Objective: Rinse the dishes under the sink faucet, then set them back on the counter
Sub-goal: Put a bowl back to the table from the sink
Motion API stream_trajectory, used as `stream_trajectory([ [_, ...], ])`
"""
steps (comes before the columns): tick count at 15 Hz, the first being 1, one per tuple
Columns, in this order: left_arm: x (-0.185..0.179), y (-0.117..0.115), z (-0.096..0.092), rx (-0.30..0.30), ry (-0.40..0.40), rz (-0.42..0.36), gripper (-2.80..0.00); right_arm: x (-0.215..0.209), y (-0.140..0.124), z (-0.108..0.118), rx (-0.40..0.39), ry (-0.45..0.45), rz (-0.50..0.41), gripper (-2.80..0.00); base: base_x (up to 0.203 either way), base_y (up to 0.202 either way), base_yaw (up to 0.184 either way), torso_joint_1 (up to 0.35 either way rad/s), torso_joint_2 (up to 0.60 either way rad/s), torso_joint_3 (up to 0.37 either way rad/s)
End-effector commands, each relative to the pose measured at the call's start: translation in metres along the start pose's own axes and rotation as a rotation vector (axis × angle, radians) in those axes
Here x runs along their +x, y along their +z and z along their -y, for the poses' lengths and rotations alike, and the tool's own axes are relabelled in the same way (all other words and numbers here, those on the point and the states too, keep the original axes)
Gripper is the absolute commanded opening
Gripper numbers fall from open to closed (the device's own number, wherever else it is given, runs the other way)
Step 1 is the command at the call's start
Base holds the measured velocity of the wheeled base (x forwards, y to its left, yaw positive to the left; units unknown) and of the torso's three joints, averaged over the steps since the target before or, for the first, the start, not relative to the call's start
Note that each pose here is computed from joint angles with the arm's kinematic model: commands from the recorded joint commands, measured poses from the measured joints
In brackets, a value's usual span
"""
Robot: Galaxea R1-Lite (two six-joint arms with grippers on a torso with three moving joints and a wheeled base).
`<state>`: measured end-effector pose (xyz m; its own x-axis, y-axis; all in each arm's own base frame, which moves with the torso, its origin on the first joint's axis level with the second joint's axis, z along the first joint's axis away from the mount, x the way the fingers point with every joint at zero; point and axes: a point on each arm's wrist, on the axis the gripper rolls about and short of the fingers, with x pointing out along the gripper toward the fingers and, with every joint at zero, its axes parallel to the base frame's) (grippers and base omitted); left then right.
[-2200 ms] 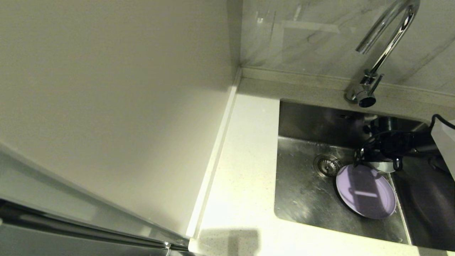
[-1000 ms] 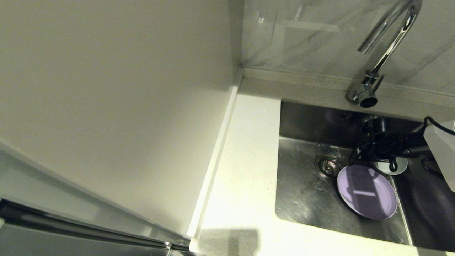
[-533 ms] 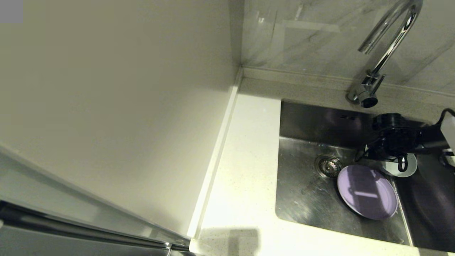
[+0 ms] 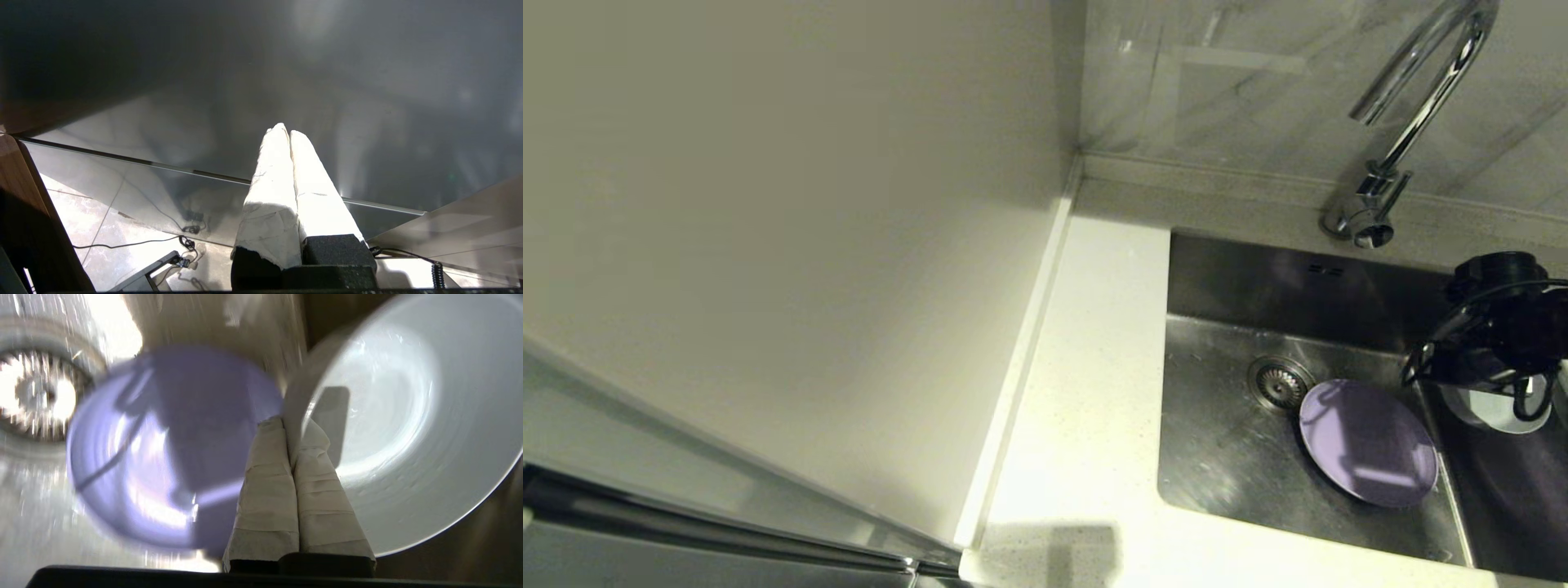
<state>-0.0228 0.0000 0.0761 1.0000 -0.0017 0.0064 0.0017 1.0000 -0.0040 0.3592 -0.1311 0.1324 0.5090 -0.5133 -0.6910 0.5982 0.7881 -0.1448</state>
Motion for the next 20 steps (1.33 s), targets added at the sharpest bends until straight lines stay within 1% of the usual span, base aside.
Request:
stream_trajectory([
  [1,0.0,-0.001,0.0,-0.001,0.0,-0.002,-2.8,-0.032,-0.009,0.021,0.089,-0.005,0.008,-2.8,0.0,0.0,0.0,0.0,0.0,0.0],
  [2,0.0,-0.001,0.0,-0.001,0.0,-0.002,-2.8,-0.038,-0.015,0.023,0.136,0.026,-0.005,-2.8,0.0,0.0,0.0,0.0,0.0,0.0],
  [3,0.0,-0.001,0.0,-0.001,0.0,-0.003,-2.8,-0.044,-0.022,0.024,0.156,0.074,-0.026,-2.8,0.0,0.0,0.0,0.0,0.0,0.0],
  [4,0.0,-0.001,0.0,-0.001,0.0,-0.003,-2.8,-0.051,-0.029,0.025,0.166,0.134,-0.048,-2.8,0.0,0.0,0.0,0.0,0.0,0.0],
  [6,0.0,-0.001,0.0,-0.001,0.0,-0.003,-2.8,-0.064,-0.041,0.022,0.194,0.287,-0.095,-2.8,0.0,0.0,0.0,0.0,0.0,0.0],
  [8,0.0,-0.001,0.0,-0.001,0.0,-0.002,-2.8,-0.076,-0.051,0.009,0.224,0.406,-0.144,-2.8,0.0,0.0,0.0,0.0,0.0,0.0],
  [10,0.0,-0.001,0.0,-0.001,0.0,-0.003,-2.8,-0.088,-0.055,-0.006,0.273,0.551,-0.217,-2.8,0.0,0.0,0.0,0.0,0.0,0.0],
  [12,0.0,-0.001,0.0,-0.001,0.0,-0.003,-2.8,-0.105,-0.053,-0.022,0.323,0.662,-0.254,-2.8,0.0,0.0,0.0,0.0,0.0,0.0],
  [14,0.0,-0.001,0.0,-0.001,0.0,-0.003,-2.8,-0.122,-0.045,-0.029,0.394,0.804,-0.3,-2.8,0.0,0.0,0.0,0.0,0.0,0.0],
  [15,0.0,-0.001,0.0,-0.001,0.0,-0.002,-2.8,-0.129,-0.039,-0.03,0.457,0.891,-0.348,-2.8,0.0,0.0,0.0,0.0,0.0,0.0],
  [16,0.0,-0.001,0.0,-0.001,0.0,-0.002,-2.8,-0.136,-0.032,-0.03,0.538,0.979,-0.405,-2.8,0.0,0.0,0.0,0.0,0.0,0.0],
  [18,0.0,-0.001,0.0,-0.001,0.0,-0.002,-2.8,-0.149,-0.014,-0.03,0.717,1.135,-0.516,-2.8,0.0,0.0,0.0,0.0,0.0,0.0],
  [20,0.0,-0.001,0.0,-0.001,0.0,-0.002,-2.8,-0.16,0.004,-0.03,0.867,1.279,-0.579,-2.8,0.0,0.0,0.0,0.0,0.0,0.0],
])
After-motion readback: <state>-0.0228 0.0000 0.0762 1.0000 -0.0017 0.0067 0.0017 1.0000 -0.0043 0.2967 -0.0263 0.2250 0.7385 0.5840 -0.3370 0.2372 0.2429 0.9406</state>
